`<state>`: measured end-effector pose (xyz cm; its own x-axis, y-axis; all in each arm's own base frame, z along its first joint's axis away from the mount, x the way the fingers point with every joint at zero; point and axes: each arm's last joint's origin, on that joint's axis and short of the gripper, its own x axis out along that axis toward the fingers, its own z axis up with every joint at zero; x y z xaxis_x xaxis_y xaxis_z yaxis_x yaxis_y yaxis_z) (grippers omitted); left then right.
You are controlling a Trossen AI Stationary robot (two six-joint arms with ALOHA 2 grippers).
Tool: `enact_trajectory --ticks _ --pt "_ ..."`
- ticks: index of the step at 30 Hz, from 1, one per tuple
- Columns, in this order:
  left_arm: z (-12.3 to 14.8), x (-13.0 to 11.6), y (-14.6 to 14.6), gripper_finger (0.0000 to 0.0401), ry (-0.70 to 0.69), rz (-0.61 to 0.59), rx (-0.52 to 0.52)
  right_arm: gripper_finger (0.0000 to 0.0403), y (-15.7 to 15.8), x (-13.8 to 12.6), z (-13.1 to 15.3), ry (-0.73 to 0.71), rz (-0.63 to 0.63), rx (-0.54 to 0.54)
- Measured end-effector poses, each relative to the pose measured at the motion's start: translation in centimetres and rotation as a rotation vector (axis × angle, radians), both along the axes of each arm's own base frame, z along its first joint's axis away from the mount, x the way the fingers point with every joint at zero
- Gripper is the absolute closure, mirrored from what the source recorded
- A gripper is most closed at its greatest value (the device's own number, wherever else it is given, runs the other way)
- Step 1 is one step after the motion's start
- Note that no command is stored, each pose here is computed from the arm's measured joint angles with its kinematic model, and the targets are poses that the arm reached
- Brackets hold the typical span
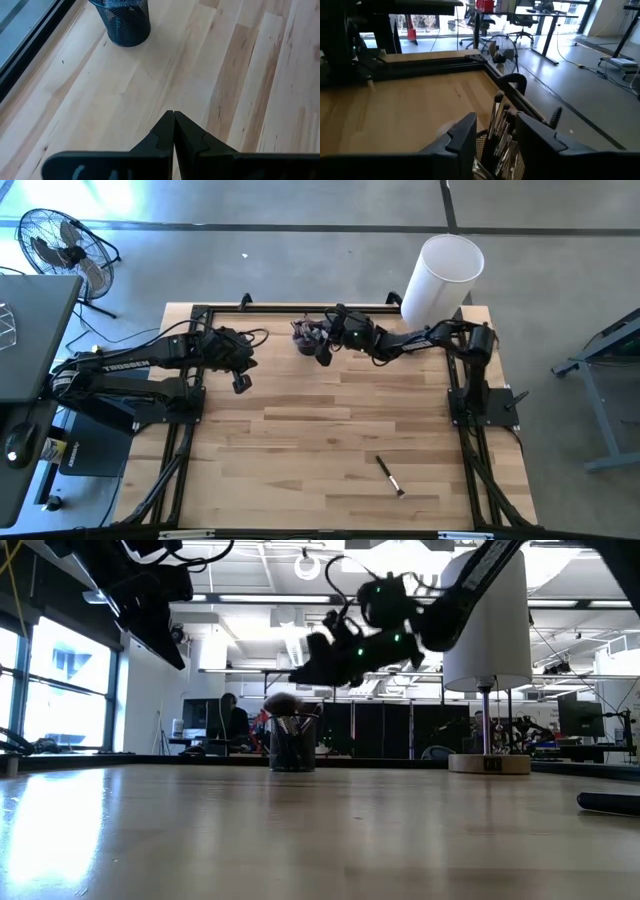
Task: Put items in baskets/containers
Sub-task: Put the blush brush into the pen holder
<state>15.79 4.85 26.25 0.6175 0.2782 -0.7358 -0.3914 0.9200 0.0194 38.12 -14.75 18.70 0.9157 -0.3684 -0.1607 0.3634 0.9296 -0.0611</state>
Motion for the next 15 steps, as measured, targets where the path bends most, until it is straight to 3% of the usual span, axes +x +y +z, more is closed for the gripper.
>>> enact_trajectory --ticks 7,15 --pt "0.0 0.0 0.0 0.0401 -0.003 0.0 0.0 0.0271 2.6 -2.4 4.8 0.111 -0.132 0.08" --pt "0.0 0.0 0.0 0.0401 -0.001 -0.001 0.0 0.0325 7.8 -6.3 6.8 0.293 -0.259 0.425"
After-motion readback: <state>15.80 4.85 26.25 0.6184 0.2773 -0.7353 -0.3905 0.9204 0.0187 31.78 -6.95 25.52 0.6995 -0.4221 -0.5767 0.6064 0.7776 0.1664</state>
